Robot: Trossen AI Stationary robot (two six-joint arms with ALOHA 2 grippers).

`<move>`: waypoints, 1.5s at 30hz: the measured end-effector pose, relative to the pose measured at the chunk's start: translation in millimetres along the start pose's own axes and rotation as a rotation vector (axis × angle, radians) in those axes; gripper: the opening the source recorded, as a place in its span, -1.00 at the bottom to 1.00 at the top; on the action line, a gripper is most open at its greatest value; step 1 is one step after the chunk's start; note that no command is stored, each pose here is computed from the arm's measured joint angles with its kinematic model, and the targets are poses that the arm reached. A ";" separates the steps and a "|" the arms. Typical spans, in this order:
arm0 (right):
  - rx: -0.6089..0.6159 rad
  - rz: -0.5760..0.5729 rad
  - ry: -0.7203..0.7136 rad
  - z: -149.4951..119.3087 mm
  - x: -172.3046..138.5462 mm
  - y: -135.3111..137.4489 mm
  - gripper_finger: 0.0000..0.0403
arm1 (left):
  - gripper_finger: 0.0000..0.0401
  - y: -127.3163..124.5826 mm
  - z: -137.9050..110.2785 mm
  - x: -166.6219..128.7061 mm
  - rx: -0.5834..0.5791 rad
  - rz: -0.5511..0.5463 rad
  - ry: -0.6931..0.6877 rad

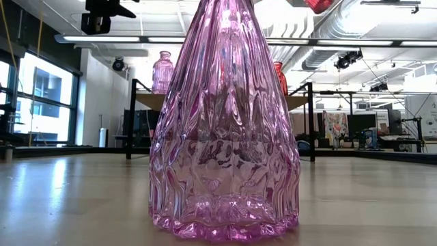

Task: Sort vases onto shelf
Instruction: Put the red vase on the shelf aligned with the other red vases

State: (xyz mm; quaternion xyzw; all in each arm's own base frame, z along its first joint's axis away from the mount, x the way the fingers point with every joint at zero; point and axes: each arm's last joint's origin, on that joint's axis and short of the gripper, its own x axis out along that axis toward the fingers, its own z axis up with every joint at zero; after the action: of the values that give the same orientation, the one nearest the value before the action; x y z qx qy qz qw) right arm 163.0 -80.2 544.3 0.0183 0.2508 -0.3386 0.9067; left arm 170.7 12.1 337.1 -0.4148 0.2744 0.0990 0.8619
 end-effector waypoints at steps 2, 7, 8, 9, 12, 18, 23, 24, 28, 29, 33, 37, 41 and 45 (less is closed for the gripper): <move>0.007 0.001 -0.012 -0.8 -4.4 -7.4 -0.64 | -0.41 0.0 0.0 0.0 -0.003 0.000 0.000; 0.032 0.018 -0.032 -3.2 -13.4 -19.7 -0.64 | -0.41 0.0 0.0 0.0 -0.011 0.000 0.000; 0.035 0.023 -0.035 -3.5 -14.7 -20.9 -0.64 | -0.41 0.0 0.0 0.0 -0.011 0.000 0.000; 0.038 0.025 -0.035 -3.7 -15.1 -21.7 -0.64 | -0.41 0.0 0.0 0.0 -0.011 0.000 0.000; 0.052 0.025 -0.008 -6.3 -14.6 -22.7 -0.64 | -0.41 0.0 0.0 0.0 -0.012 0.000 0.000; 0.081 0.020 0.038 -12.1 -12.0 -22.7 -0.64 | -0.41 0.3 0.4 0.0 -0.011 0.012 -0.013; 0.129 0.017 0.040 -35.5 -0.4 -19.2 -0.64 | -0.41 0.4 0.4 0.0 -0.009 0.013 -0.013; 0.140 0.018 0.030 -42.7 2.6 -18.2 -0.64 | -0.41 0.4 0.4 0.0 -0.009 0.013 -0.013; 0.210 0.054 -0.040 -76.2 12.6 -13.4 -0.64 | -0.41 0.4 0.4 0.0 -0.009 0.013 -0.013; 0.232 0.058 -0.056 -84.7 13.5 -12.7 -0.64 | -0.41 0.4 0.4 0.0 -0.009 0.013 -0.013; 0.314 0.081 -0.101 -116.2 19.6 -9.3 -0.64 | -0.41 0.4 0.3 0.0 -0.009 0.013 -0.013; 0.362 0.135 -0.176 -138.6 29.5 -4.1 -0.64 | -0.41 0.4 0.4 0.0 -0.008 0.013 -0.013; 0.363 0.192 -0.251 -156.0 45.6 5.2 -0.64 | -0.41 0.4 0.4 0.0 -0.007 0.013 -0.013; 0.346 0.245 -0.288 -173.5 62.5 17.6 -0.64 | -0.41 0.4 0.4 0.0 -0.007 0.013 -0.013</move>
State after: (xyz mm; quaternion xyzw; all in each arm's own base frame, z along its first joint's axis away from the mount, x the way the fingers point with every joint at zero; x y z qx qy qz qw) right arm 137.5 -69.1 361.1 0.1550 0.0532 -0.2633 0.9507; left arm 170.6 12.7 337.0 -0.4153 0.2709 0.1080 0.8617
